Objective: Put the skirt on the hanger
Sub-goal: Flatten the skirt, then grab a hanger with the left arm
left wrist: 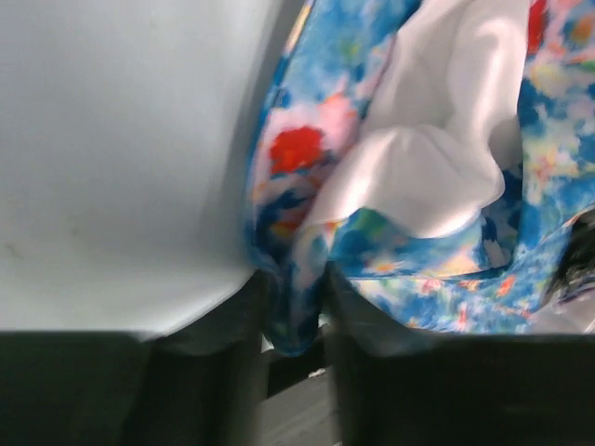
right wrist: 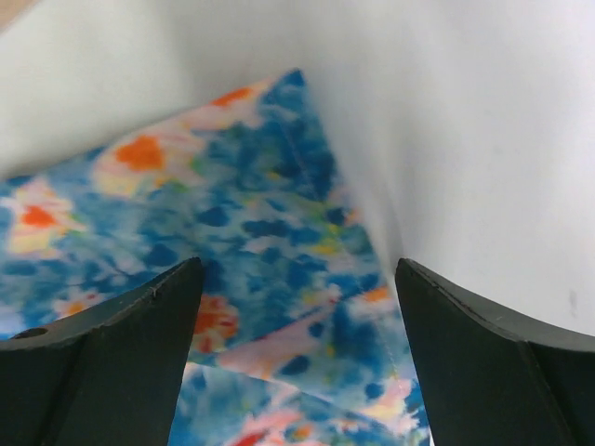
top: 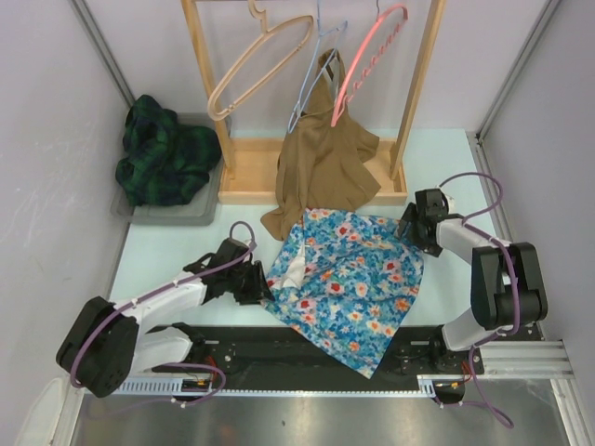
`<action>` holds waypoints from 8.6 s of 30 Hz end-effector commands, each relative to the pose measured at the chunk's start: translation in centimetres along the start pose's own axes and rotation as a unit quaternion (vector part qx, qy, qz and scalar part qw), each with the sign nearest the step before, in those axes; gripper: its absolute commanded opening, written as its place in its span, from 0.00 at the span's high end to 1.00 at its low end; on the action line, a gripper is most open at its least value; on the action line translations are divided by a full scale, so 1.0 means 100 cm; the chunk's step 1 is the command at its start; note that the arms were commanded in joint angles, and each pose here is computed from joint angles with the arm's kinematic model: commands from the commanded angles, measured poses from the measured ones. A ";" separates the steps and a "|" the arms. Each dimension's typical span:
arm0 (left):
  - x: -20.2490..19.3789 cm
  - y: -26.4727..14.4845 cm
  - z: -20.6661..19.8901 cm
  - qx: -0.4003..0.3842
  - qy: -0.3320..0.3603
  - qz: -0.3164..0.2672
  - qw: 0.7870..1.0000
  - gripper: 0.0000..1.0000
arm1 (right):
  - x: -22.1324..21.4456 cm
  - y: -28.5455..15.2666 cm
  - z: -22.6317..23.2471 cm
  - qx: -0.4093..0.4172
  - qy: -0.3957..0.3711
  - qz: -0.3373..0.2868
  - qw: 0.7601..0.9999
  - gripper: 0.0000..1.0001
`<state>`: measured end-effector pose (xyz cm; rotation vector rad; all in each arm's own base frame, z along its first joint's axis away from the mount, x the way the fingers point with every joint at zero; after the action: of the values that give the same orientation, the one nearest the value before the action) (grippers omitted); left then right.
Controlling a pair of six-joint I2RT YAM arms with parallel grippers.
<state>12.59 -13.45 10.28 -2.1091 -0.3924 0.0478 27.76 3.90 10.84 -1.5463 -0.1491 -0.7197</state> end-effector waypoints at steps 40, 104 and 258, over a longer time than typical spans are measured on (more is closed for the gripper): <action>0.027 -0.084 -0.103 -0.059 0.054 -0.210 0.974 0.24 | 0.070 -0.113 0.086 0.133 -0.110 -0.160 0.972 0.25; 0.216 -0.004 -0.146 0.022 0.108 -0.260 0.959 0.27 | 0.007 -0.165 0.086 0.232 -0.118 -0.113 0.959 0.33; 0.250 -0.290 -0.245 -0.086 0.226 -0.516 0.822 1.00 | -0.029 -0.262 0.146 0.394 -0.271 -0.216 0.851 0.29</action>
<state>35.82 -13.29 45.62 -1.7756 -1.0079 -0.9913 17.39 22.40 31.78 -0.8890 -1.1173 -0.3862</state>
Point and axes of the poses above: each gripper's point midway between its finger pads, its own y axis out along the fingers, its own z axis along the line the jaws close on, x = y × z, the point moved 10 cm from there along -y, back along the fingers, and after that the axes turned 9 degrees about -y, right-handed, at the moved point
